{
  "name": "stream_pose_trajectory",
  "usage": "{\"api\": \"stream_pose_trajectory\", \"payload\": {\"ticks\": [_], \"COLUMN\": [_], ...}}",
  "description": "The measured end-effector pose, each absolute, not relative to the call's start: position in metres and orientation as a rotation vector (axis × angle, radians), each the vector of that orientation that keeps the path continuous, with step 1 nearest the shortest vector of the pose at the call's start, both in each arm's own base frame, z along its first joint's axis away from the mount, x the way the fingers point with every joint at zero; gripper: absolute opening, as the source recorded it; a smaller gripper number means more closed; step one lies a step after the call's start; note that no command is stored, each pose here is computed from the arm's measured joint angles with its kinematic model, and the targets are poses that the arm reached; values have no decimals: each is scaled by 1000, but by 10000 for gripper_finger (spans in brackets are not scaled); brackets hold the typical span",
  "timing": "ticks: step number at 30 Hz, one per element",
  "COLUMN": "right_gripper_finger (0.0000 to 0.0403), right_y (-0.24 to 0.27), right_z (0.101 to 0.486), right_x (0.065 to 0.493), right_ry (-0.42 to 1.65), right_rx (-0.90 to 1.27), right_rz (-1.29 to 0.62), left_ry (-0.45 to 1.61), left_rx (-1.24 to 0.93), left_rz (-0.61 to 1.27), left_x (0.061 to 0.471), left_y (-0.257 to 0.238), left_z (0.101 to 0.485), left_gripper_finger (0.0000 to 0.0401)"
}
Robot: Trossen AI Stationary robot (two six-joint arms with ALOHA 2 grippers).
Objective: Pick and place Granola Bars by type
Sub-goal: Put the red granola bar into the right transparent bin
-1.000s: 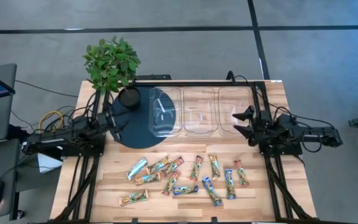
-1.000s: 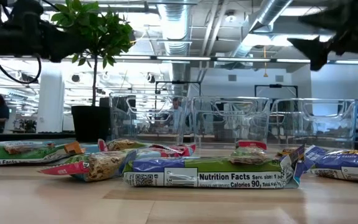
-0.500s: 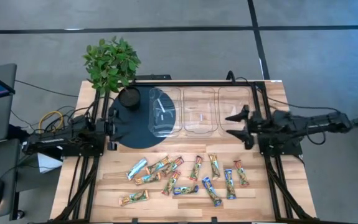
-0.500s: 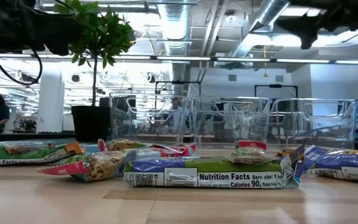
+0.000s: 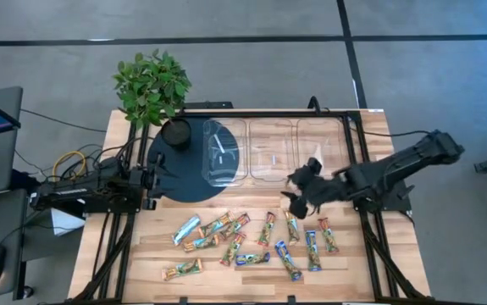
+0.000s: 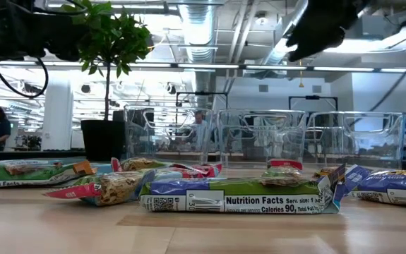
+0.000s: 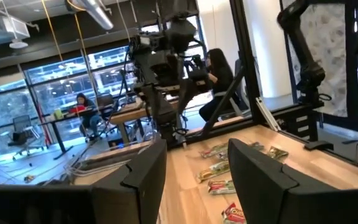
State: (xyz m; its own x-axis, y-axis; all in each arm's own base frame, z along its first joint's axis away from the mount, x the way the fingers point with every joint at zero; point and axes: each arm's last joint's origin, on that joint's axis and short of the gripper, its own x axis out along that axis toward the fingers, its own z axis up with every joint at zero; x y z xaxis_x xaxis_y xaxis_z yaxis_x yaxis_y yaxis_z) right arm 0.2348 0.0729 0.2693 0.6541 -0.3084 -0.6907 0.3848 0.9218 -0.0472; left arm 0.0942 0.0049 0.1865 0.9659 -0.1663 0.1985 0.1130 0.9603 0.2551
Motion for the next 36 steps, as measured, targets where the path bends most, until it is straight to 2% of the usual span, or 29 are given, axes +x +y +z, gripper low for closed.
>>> {"api": "stream_pose_trajectory", "payload": {"ticks": [6, 12, 21, 28, 36], "right_gripper_finger": [270, 270, 270, 270, 270], "right_y": [97, 122, 164, 180, 186], "right_z": [252, 237, 227, 204, 197], "right_x": [235, 212, 186, 180, 185], "right_ry": [971, 1063, 1077, 1207, 1227], "right_rx": [184, 309, 549, 587, 646], "right_rz": [-622, -785, -856, -1018, -992], "left_ry": [-229, -261, -281, -284, -283], "left_rx": [310, 367, 390, 393, 381], "left_rz": [-135, -120, -111, -111, -113], "left_x": [94, 93, 93, 93, 93], "left_y": [5, 5, 5, 5, 5], "left_z": [187, 190, 191, 192, 192], "left_gripper_finger": [167, 167, 167, 167, 167]}}
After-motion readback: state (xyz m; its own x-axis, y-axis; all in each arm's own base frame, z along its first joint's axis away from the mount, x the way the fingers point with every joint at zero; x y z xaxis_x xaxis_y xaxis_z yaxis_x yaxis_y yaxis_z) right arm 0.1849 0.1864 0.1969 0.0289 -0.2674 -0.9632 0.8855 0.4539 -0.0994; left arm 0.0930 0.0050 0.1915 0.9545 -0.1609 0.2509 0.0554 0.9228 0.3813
